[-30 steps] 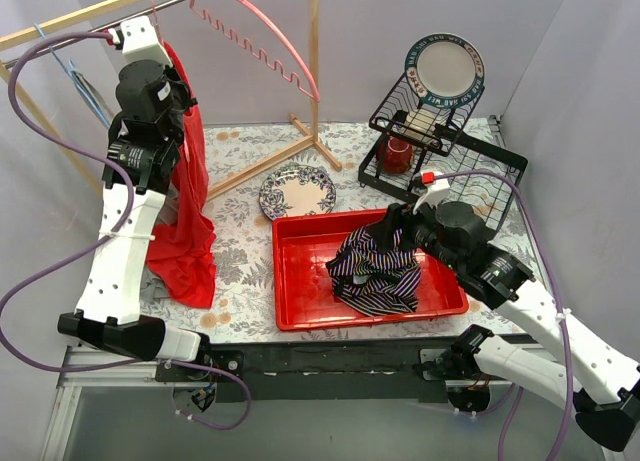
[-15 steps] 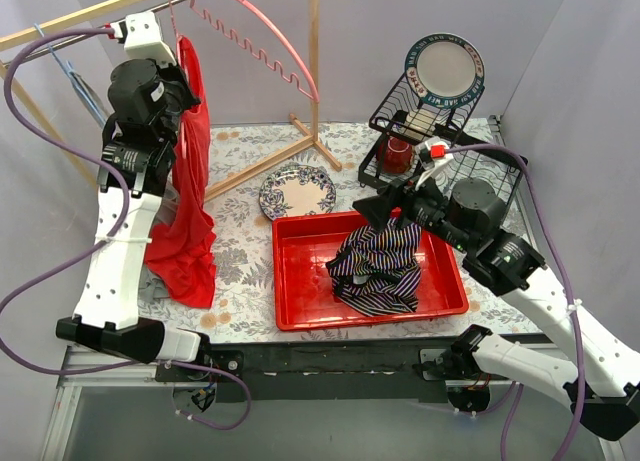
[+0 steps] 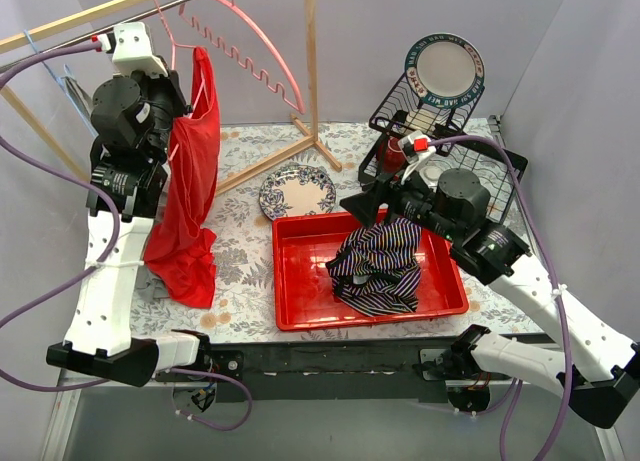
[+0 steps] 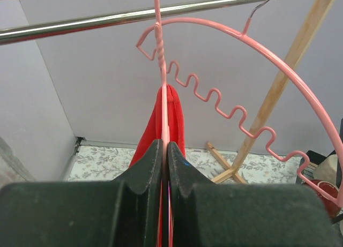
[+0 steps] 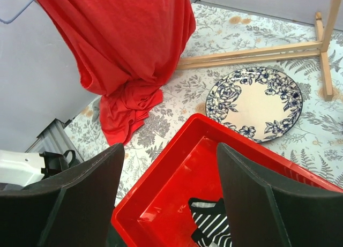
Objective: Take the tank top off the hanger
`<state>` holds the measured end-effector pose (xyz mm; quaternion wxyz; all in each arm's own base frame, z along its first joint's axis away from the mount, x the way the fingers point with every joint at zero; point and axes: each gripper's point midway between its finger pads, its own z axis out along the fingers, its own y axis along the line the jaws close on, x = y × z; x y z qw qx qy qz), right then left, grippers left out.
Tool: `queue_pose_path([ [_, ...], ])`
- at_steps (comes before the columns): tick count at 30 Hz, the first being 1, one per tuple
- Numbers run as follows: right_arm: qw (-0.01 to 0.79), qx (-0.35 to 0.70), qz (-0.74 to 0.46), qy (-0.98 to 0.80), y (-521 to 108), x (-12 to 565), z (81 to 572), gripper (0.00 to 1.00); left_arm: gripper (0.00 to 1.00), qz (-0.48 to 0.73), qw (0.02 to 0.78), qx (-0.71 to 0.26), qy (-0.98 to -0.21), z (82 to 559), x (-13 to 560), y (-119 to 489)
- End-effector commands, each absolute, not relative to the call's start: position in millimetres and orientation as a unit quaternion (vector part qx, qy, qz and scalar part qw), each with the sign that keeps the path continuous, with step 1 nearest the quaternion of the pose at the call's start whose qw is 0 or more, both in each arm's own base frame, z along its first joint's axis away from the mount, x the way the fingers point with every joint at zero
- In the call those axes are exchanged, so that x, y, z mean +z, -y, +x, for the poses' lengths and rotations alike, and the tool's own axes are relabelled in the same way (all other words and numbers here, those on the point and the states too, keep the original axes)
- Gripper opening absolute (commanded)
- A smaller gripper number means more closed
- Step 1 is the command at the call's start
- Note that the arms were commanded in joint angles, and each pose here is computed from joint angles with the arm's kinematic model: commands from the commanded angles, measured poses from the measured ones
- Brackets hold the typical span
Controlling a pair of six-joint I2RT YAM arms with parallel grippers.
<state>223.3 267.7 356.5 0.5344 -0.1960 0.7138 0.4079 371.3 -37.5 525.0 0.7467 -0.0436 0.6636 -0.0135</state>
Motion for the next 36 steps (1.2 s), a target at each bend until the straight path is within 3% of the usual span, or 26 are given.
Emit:
queue_pose_path([
  [1,0.564,0.438,-0.207,-0.668,-275.0,397.8,218.7,0.78,0.00,-0.027,0.792,-0.003,-0.609,359.6,559.6,34.4],
  [9,0.567,0.439,-0.207,-0.666,-276.3,399.4,219.0,0.77,0.00,-0.016,0.825,-0.003,-0.565,353.6,588.4,35.9],
  [18,0.564,0.445,-0.213,-0.662,-280.9,401.2,216.9,0.78,0.00,-0.008,0.825,-0.010,-0.565,345.0,588.4,37.6],
  [36,0.550,0.502,-0.178,-0.643,-340.8,457.2,231.7,0.75,0.00,-0.015,0.762,-0.065,-0.644,296.8,536.5,41.6],
])
